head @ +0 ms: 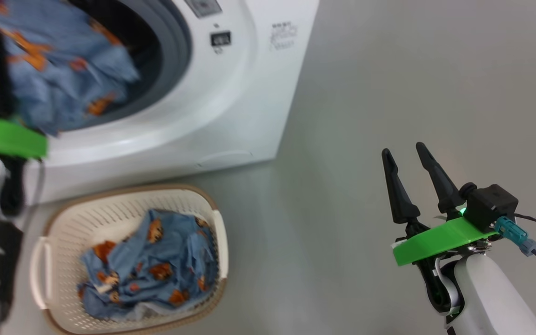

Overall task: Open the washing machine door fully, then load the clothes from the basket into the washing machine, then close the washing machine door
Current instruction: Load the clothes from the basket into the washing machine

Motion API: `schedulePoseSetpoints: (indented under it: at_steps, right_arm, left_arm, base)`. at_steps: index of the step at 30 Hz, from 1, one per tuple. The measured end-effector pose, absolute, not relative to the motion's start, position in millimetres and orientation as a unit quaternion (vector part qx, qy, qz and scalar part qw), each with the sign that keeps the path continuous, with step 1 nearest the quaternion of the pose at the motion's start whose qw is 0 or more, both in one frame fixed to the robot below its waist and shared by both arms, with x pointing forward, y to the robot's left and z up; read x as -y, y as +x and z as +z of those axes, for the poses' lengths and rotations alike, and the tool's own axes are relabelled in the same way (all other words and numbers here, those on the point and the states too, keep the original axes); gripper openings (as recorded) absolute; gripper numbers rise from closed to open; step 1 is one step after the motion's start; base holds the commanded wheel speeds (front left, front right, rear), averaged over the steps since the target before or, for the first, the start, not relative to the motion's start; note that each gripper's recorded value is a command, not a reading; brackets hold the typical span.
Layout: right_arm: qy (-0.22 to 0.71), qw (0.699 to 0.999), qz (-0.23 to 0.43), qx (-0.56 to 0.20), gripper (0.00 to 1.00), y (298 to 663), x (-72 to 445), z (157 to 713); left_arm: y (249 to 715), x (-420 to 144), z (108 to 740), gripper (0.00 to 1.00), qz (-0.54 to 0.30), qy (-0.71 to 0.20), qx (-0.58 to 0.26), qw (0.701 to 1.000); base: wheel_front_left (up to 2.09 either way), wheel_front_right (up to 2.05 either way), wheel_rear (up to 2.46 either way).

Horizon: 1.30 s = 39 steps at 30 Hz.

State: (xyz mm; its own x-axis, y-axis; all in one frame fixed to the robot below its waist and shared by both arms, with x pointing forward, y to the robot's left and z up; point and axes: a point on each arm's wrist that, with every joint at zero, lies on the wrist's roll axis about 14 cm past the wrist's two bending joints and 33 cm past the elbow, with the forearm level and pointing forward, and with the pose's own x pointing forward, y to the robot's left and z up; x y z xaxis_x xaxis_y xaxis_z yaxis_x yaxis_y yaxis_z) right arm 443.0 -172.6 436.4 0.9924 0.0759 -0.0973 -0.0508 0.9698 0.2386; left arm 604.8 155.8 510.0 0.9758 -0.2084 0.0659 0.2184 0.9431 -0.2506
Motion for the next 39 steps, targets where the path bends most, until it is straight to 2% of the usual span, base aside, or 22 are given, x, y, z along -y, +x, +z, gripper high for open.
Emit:
schedulePoseSetpoints:
  at_steps: [9, 14, 23, 24, 25, 31, 39]
  right_arm:
    - [0.125, 0.988, 0.006, -0.084, 1.0, 450, 188, 404]
    - [0.131, 0.986, -0.003, -0.104, 1.0, 447, 192, 388]
    - [0.123, 0.983, -0.032, -0.135, 1.0, 442, 210, 362]
    - [0.122, 0.982, -0.032, -0.139, 1.0, 441, 210, 359]
    - [0.122, 0.982, -0.031, -0.142, 1.0, 441, 209, 357]
    - [0.125, 0.981, -0.026, -0.145, 1.0, 440, 204, 356]
    - [0.129, 0.984, -0.013, -0.121, 1.0, 449, 198, 374]
  left_arm:
    - [674, -151, 470, 0.0, -0.099, -0.129, -0.009, 0.987]
    - [697, -141, 455, 0.0, -0.108, -0.125, -0.013, 0.986]
    - [742, -142, 472, 0.0, -0.099, -0.139, 0.059, 0.984]
    - [743, -142, 465, 0.35, -0.095, -0.144, 0.053, 0.984]
    - [743, -142, 455, 1.0, -0.091, -0.148, 0.042, 0.984]
    - [728, -123, 409, 1.0, -0.096, -0.149, -0.031, 0.984]
    - [711, -123, 415, 1.0, -0.1, -0.137, -0.054, 0.984]
  base:
    - [0.0, 0.0, 0.0]
    - [0.0, 0.0, 0.0]
    - [0.0, 0.0, 0.0]
    - [0.0, 0.0, 0.0]
    - [0.0, 0.0, 0.0]
    - [0.0, 0.0, 0.0]
    - [0.0, 0.0, 0.0]
